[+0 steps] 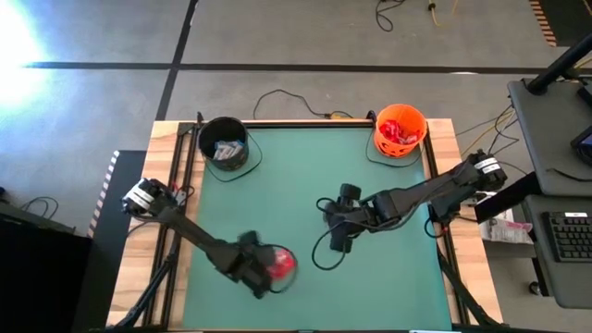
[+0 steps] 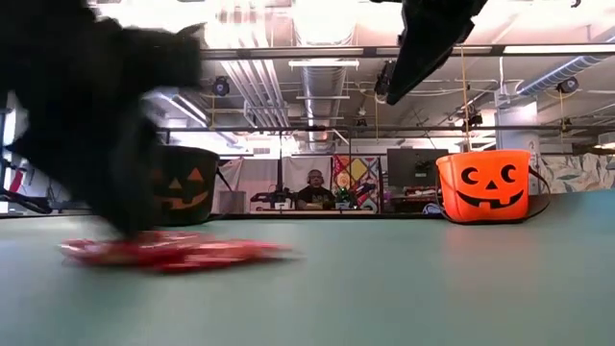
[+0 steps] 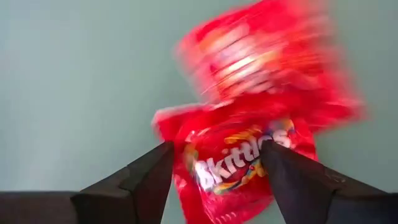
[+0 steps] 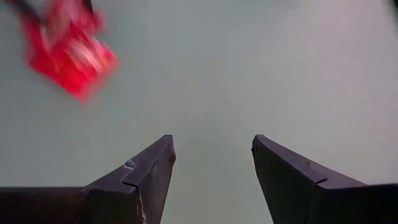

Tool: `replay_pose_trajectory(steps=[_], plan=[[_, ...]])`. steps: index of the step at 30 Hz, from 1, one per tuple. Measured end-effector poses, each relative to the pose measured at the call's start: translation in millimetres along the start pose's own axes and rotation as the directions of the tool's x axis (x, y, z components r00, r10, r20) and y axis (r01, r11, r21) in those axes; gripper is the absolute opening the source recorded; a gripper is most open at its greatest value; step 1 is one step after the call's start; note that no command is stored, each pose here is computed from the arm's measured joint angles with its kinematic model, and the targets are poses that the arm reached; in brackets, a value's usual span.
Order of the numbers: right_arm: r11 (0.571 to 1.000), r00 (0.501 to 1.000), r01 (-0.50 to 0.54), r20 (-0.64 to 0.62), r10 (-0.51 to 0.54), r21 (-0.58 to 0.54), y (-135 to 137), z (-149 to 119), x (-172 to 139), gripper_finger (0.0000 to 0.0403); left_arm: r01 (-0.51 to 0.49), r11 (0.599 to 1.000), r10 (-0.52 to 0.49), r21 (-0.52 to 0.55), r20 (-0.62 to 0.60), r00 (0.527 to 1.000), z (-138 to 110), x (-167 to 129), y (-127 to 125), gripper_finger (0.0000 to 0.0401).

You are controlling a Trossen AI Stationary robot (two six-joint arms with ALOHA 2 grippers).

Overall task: Sort candy by brand, put in halloween buckets
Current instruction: Adjust the red candy, then put the red candy into the orange bucket

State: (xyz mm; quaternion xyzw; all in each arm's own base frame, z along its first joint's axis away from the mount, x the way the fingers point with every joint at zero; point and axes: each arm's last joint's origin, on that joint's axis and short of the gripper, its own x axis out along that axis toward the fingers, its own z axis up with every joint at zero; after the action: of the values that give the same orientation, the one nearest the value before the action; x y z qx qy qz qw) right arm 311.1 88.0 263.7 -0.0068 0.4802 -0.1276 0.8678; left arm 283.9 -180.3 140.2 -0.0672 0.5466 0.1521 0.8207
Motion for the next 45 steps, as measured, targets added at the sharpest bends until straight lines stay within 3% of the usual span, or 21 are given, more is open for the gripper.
replay_pose_trajectory(steps=[2,5,8,12,16,23,32,36,40,42,45], plan=[[0.998,0.997,-0.059,0.045,0.06,-0.015,5.6,-0.1,5.7,0.021,0.134,0.99,-0.139,0.04,0.164,0.977,20.8,-0.2,-13.5,0.0232],[0.992,0.989,-0.113,0.092,0.118,-0.06,15.4,-8.5,16.1,0.021,0.177,0.977,-0.205,0.12,0.289,0.935,37.6,-6.8,-20.7,0.0232],[0.973,0.966,-0.197,0.143,0.213,-0.119,28.0,-21.0,27.2,0.021,0.076,0.986,-0.119,0.152,0.294,0.949,40.5,-17.6,-22.0,0.0232],[0.93,0.917,-0.32,0.187,0.351,-0.181,41.4,-43.1,41.5,0.021,-0.057,0.989,0.022,0.134,0.247,0.969,26.8,-31.7,-22.6,0.0232],[0.914,0.899,-0.365,0.187,0.395,-0.176,47.4,-65.4,50.9,0.021,-0.034,0.998,0.019,0.051,0.26,0.965,10.7,-32.8,-29.4,0.0232],[0.939,0.927,-0.29,0.188,0.324,-0.186,56.4,-87.5,68.4,0.021,0.056,0.998,-0.056,0.011,0.383,0.922,1.6,-21.3,-46.2,0.0232],[0.952,0.957,-0.264,0.079,0.278,-0.153,80.9,-83.4,110.8,0.021,0.071,0.997,-0.07,0.012,0.408,0.91,6.8,-7.0,-53.7,0.0232],[0.982,0.997,-0.074,-0.002,0.075,-0.176,74.7,-78.0,114.5,0.021,0.086,0.996,-0.075,-0.008,0.409,0.909,6.5,-6.7,-54.6,0.0232],[0.966,0.991,0.118,-0.04,-0.13,-0.229,60.5,-71.9,106.9,0.021,0.105,0.994,-0.087,-0.018,0.424,0.901,7.9,-7.3,-56.2,0.0232],[0.966,0.99,0.107,-0.064,-0.125,-0.236,56.0,-69.2,105.3,0.021,0.106,0.994,-0.083,-0.027,0.439,0.895,9.2,-7.7,-56.5,0.0232],[0.982,0.993,-0.023,-0.116,0.001,-0.19,52.9,-66.3,108.8,0.021,0.102,0.994,-0.071,-0.043,0.467,0.881,10.9,-8.5,-56.9,0.0232]])
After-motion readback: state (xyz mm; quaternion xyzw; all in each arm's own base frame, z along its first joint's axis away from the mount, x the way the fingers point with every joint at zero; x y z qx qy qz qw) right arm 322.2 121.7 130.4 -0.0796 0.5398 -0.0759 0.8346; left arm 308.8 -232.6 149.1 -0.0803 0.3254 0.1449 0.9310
